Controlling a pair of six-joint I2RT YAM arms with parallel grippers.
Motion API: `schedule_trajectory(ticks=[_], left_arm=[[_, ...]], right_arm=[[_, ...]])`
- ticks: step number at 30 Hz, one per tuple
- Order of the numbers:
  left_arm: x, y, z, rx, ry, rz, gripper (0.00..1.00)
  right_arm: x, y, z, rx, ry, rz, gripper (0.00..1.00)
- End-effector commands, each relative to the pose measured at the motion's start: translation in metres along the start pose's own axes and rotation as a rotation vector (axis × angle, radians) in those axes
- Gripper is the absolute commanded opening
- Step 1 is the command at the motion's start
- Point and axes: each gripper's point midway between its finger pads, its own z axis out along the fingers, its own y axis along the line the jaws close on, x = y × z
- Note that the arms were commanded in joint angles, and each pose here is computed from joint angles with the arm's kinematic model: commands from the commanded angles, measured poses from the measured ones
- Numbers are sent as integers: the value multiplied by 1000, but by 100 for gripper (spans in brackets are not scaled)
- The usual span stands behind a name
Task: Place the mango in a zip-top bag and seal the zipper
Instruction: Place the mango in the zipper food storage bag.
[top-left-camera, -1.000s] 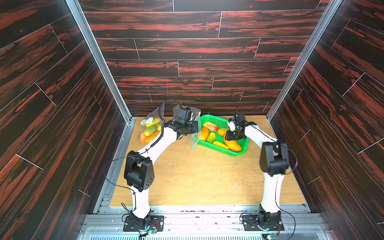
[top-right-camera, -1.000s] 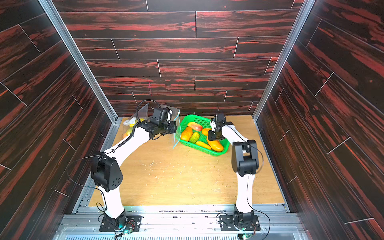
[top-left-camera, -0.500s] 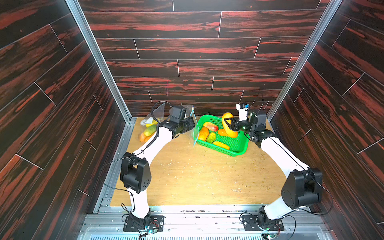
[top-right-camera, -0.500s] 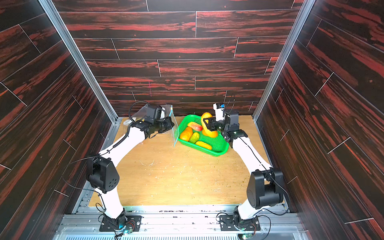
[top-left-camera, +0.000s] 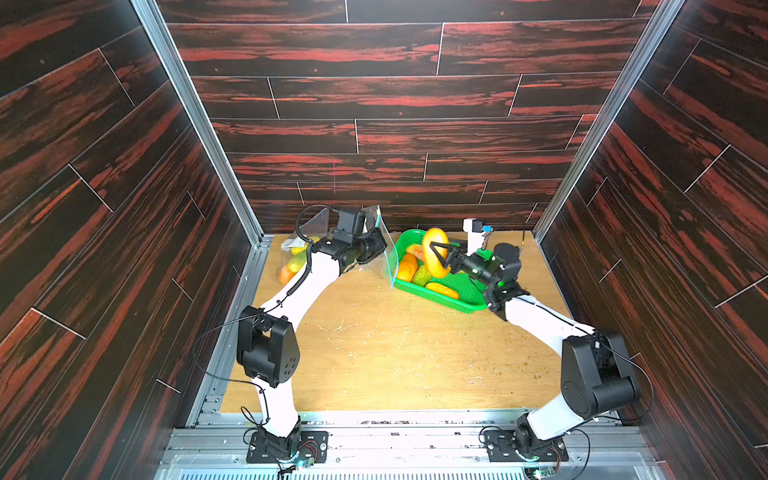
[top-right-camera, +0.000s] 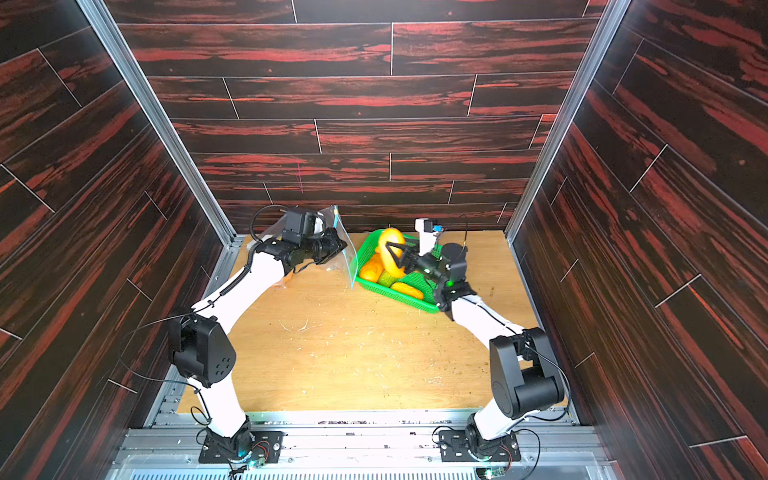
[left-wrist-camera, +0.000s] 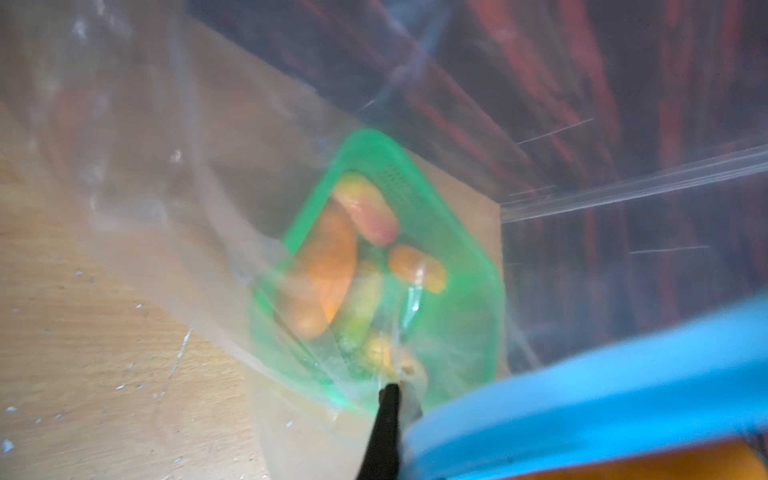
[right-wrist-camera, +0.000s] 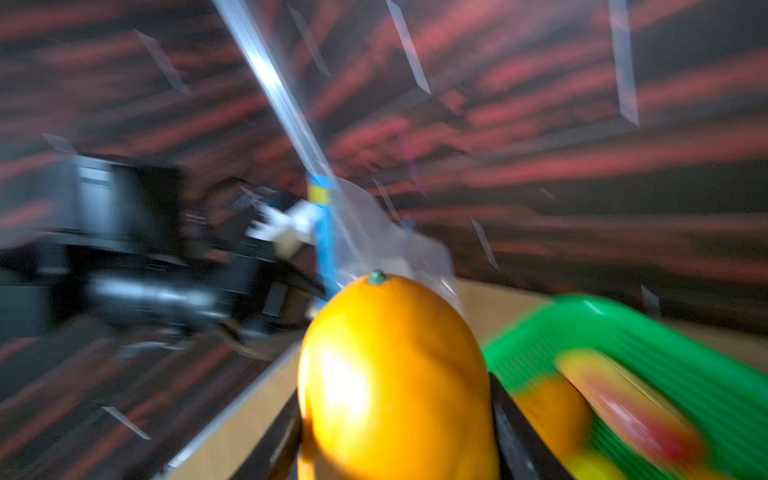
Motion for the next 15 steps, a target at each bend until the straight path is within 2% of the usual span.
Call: schedule_trajectory(ticks=[1, 5, 7, 8, 15], left_arm=[[-20, -42, -42, 88, -67, 12, 0], [-22, -51, -55, 106, -80, 17, 0], [-19, -51, -54, 114, -62, 14, 0], [-19, -61, -67, 140, -74, 19, 0], [-16, -73, -88, 191, -79, 37, 0]], right_arm=[[-69, 89, -4, -295, -295, -124, 0], [-72, 112, 12, -395, -344, -112, 0], [-73, 109, 21, -398, -355, -114, 0], [-74, 106, 25, -391, -363, -97, 0], [-68, 95, 44, -421, -361, -61, 0]])
